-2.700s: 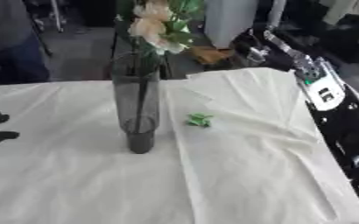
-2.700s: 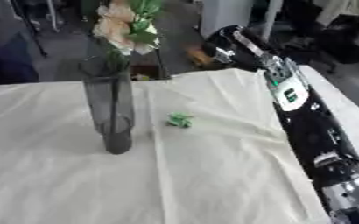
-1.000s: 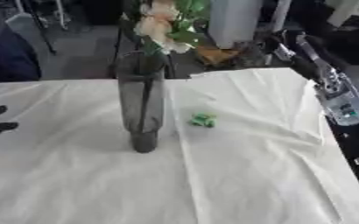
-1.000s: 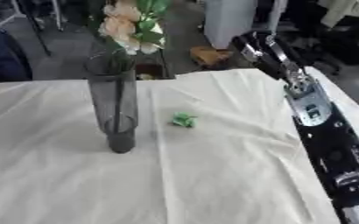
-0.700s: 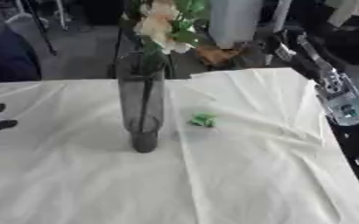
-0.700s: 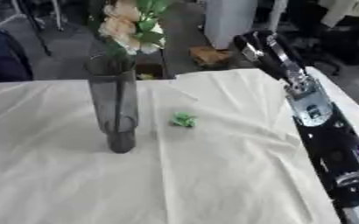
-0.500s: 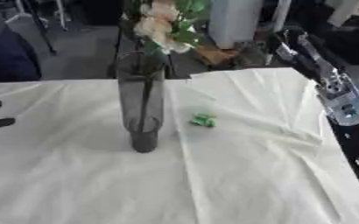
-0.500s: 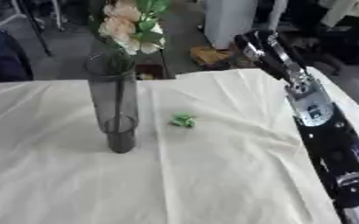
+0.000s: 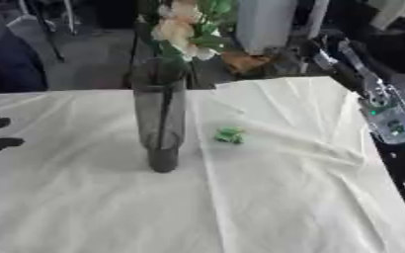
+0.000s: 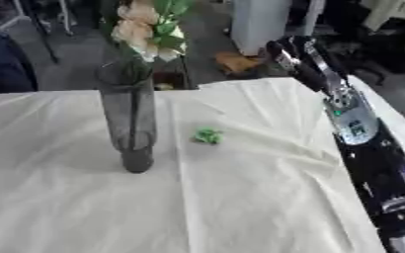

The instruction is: Arrange flowers into the vase.

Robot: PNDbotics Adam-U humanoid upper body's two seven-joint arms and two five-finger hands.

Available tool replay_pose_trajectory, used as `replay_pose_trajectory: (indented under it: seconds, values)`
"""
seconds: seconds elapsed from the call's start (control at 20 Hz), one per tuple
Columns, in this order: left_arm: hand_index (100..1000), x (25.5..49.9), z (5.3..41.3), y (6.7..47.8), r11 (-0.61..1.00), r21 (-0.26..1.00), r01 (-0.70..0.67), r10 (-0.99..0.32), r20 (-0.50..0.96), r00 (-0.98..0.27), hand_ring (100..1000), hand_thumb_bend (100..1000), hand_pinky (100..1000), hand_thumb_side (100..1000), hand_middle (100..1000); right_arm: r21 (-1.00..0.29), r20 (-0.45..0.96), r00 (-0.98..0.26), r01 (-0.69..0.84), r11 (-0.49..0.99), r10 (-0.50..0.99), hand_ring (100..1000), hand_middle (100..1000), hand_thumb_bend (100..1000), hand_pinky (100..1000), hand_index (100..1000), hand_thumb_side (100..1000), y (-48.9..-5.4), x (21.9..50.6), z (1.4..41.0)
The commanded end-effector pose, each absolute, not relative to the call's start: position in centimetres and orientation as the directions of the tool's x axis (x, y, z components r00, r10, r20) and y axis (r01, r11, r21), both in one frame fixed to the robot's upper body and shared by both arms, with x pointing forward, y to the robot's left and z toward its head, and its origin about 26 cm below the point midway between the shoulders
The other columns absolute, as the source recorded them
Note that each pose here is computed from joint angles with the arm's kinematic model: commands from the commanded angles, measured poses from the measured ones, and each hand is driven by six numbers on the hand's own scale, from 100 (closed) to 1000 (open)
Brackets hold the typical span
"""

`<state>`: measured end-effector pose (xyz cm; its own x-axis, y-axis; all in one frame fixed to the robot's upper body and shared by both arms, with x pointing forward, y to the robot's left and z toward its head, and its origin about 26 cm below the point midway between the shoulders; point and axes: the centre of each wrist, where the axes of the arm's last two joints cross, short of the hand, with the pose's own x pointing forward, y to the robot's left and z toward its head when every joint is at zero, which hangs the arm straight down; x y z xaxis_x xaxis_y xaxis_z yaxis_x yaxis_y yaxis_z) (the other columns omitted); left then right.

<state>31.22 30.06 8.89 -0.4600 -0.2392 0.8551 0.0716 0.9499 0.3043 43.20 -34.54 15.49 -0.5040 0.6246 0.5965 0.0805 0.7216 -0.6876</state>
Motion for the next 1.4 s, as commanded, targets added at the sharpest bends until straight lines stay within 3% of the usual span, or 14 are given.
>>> replay_pose_trajectory:
  seconds: [0.05,0.3,1.4]
  values:
    - [906,31.35,10.24,30.55,0.947,0.316,0.059,-0.248,0.836,-0.490,700,836,884,759,821,-0.689,0.566,-0.525,0.122,0.715,0.635,612,570,567,647,723,920,-35.33,43.04,17.40]
    - [905,31.31,10.14,30.64,0.952,0.303,0.046,-0.244,0.842,-0.482,700,716,884,711,820,-0.687,0.570,-0.523,0.121,0.716,0.634,612,570,568,647,723,920,-35.34,43.01,17.30]
    - [903,31.26,10.06,30.68,0.949,0.311,0.048,-0.251,0.840,-0.481,698,774,886,714,818,-0.684,0.573,-0.519,0.122,0.719,0.634,613,573,569,648,724,920,-34.60,43.42,17.17]
